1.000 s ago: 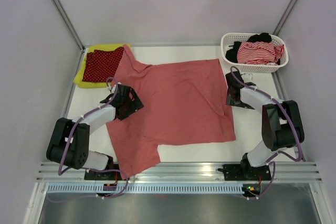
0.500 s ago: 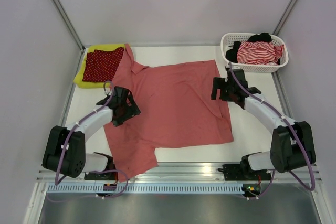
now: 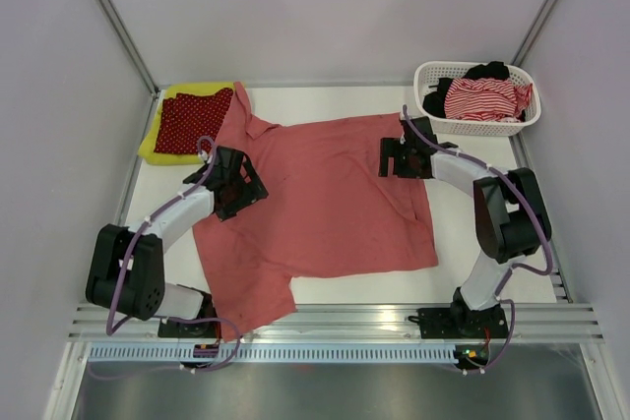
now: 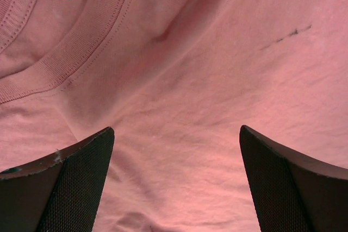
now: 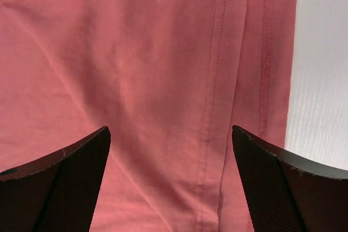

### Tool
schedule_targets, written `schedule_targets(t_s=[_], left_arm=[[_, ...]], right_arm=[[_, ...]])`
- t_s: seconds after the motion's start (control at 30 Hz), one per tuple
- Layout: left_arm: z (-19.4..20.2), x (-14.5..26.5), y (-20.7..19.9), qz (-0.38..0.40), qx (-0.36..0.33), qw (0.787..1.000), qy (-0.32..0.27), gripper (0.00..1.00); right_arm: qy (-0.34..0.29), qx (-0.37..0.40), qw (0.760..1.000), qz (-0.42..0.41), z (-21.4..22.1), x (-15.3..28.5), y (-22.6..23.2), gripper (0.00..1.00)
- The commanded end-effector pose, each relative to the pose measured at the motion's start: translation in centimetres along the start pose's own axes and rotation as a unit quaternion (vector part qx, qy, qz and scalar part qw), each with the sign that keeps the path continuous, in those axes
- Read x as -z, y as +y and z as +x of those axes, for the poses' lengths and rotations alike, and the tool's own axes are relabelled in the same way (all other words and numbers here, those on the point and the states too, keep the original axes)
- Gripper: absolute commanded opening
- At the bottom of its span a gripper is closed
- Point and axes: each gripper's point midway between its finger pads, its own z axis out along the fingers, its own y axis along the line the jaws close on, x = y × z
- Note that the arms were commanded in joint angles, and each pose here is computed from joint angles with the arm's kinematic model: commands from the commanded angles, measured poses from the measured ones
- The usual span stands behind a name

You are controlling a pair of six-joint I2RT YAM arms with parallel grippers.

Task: Fold and stack the mixed laundry pile
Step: Fold the T-shirt at the center of the board.

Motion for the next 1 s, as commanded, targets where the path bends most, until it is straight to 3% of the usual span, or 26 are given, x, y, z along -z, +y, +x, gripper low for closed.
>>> schedule_targets(t_s=[0.0,0.43,0.77,0.83,0.97], left_arm=[[-1.1,0.1,-1.3,0.022,-0.017,1.000,-0.010,1.00],[-1.3,-0.4,-0.9,0.011,-0.027,0.999,-0.015,1.00],[-1.0,-0.8,-0.7,0.006,-0.028,1.000,-0.008,1.00],[-1.0,-0.8,-0.7,0.006,-0.028,1.000,-0.009,1.00],[-1.0,-0.9,-0.7,0.004,-0.028,1.000,-0.009,1.00]], right_arm=[[-0.031,0.003,0.999,0.011,-2.6,-0.5,0.0,0.96],[-0.020,-0.018,0.999,0.029,-2.2,-2.6,-1.6,0.92],[-0.020,-0.015,1.000,0.010,-2.4,-2.6,-1.2,0.66],[-0.019,-0.017,1.000,0.018,-2.4,-2.7,-1.4,0.52],[-0.019,-0.018,0.999,0.021,-2.4,-2.7,-1.5,0.33]])
